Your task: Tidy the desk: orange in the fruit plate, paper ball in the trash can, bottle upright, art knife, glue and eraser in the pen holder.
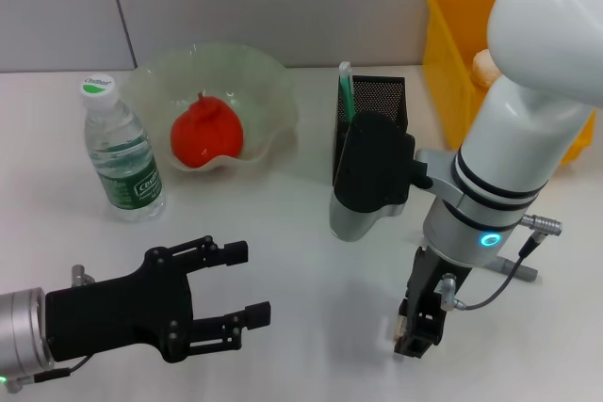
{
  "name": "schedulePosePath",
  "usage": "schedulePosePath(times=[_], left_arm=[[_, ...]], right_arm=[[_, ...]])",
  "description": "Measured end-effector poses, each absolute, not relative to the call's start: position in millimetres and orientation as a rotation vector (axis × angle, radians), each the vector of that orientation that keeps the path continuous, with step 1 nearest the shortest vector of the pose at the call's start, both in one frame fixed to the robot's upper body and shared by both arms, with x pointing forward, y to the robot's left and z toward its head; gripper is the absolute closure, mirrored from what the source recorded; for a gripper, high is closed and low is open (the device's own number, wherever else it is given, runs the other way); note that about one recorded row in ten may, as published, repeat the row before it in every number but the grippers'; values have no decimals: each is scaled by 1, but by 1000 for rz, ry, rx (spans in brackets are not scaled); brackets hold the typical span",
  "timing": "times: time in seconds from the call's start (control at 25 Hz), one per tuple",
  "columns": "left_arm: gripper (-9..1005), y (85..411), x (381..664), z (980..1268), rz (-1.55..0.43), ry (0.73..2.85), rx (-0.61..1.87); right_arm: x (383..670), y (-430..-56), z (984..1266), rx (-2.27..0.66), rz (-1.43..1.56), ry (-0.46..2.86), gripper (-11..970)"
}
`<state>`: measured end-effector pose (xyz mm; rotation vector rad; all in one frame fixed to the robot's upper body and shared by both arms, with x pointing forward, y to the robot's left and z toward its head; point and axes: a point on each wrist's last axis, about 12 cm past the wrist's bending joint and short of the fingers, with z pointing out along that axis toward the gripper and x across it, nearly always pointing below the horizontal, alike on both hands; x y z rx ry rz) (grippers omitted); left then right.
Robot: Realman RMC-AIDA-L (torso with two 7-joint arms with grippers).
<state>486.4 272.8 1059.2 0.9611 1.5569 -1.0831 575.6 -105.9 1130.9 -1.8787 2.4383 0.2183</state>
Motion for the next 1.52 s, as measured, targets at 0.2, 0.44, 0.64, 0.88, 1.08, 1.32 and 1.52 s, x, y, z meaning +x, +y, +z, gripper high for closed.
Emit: schedulePosePath(times=[0.2, 0.44, 0.64, 0.88, 1.08, 1.32, 1.52], left_arm=[[199, 273, 487, 1060, -1081, 1556, 963], [199, 272, 488, 1060, -1080, 1555, 965], [199, 273, 488, 1060, -1077, 1555, 964], [199, 272, 489, 1061, -1077, 1552, 966], [199, 272, 489, 1061, -1077, 1551, 965], [199, 272, 489, 1061, -1077, 1549, 961], [199, 272, 489, 1061, -1077, 1550, 960]], right_arm=[[575, -106, 1129, -1878, 220, 2441, 514], [576, -106, 1126, -1879, 205, 2432, 540], [576, -106, 1126, -1874, 206, 2433, 584], [576, -106, 1126, -1873, 197, 2432, 619], [577, -107, 1126, -1865, 195, 2432, 648], [585, -116, 1145, -1729, 290, 2413, 705], [603, -150, 1182, -1410, 497, 2301, 699]])
